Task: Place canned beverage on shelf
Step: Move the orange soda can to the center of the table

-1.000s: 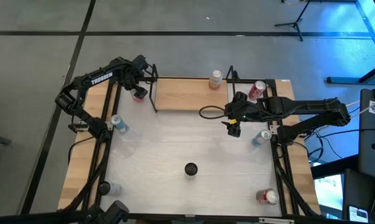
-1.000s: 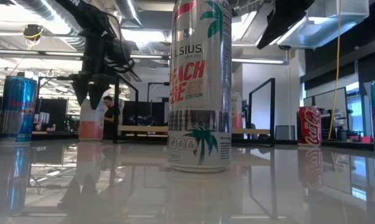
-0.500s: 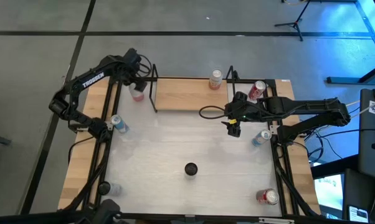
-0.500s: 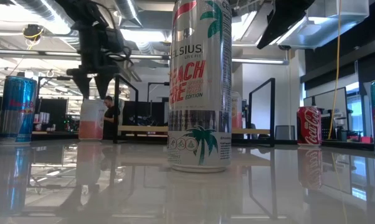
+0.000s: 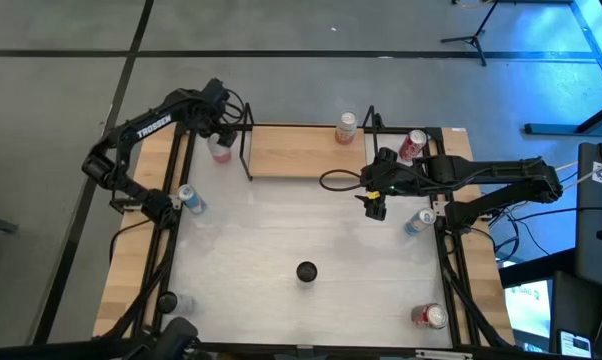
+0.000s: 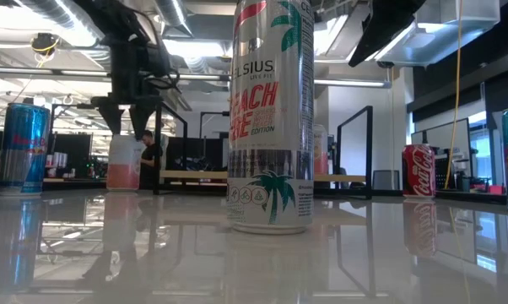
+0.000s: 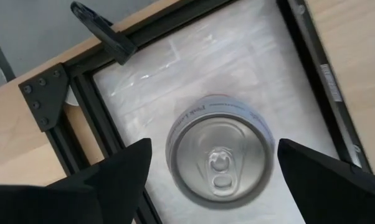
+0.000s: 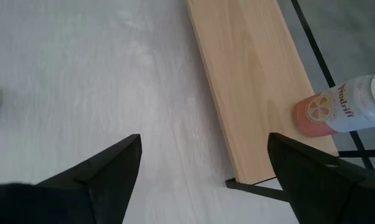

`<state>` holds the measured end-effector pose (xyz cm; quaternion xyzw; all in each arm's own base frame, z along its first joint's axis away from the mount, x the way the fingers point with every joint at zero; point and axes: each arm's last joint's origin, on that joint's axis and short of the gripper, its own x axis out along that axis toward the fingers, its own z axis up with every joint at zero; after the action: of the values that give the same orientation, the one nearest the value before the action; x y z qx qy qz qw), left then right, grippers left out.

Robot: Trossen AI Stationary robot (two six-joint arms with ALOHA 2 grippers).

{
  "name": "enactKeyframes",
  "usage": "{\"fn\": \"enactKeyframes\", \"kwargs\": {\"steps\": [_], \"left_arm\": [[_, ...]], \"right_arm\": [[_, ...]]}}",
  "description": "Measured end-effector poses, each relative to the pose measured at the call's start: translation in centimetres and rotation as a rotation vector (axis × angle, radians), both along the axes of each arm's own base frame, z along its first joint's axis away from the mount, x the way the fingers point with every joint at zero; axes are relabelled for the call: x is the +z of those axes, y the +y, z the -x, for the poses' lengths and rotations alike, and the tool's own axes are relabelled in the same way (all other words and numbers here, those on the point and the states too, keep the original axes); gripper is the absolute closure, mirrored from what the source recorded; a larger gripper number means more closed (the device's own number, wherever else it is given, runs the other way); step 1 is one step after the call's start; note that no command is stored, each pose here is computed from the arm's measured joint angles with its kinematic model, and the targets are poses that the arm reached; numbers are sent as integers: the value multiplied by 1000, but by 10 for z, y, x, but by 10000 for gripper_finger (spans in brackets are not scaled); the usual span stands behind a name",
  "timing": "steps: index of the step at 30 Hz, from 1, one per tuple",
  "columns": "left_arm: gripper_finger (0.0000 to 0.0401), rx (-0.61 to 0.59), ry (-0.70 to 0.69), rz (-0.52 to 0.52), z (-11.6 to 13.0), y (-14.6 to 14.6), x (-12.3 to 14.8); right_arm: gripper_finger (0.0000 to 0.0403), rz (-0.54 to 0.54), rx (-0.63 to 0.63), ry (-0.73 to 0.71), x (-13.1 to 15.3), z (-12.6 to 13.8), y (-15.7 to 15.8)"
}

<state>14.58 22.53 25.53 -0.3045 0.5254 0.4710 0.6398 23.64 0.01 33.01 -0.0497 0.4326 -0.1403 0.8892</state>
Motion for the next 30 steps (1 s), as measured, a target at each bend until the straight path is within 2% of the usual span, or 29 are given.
{"fn": "enactKeyframes", "kwargs": {"steps": [10, 16, 20, 30], "left_arm": [[69, -10, 44, 87, -9, 7, -22], [130, -61, 62, 97, -13, 5, -24], [137, -123, 70, 102, -17, 1, -23], [137, -251, 128, 114, -24, -38, -2]], "right_arm": [[59, -16, 8, -1, 0, 0, 0], [59, -16, 8, -1, 0, 0, 0], [59, -17, 8, -5, 0, 0, 1], [59, -46, 27, -30, 1, -2, 2]]}}
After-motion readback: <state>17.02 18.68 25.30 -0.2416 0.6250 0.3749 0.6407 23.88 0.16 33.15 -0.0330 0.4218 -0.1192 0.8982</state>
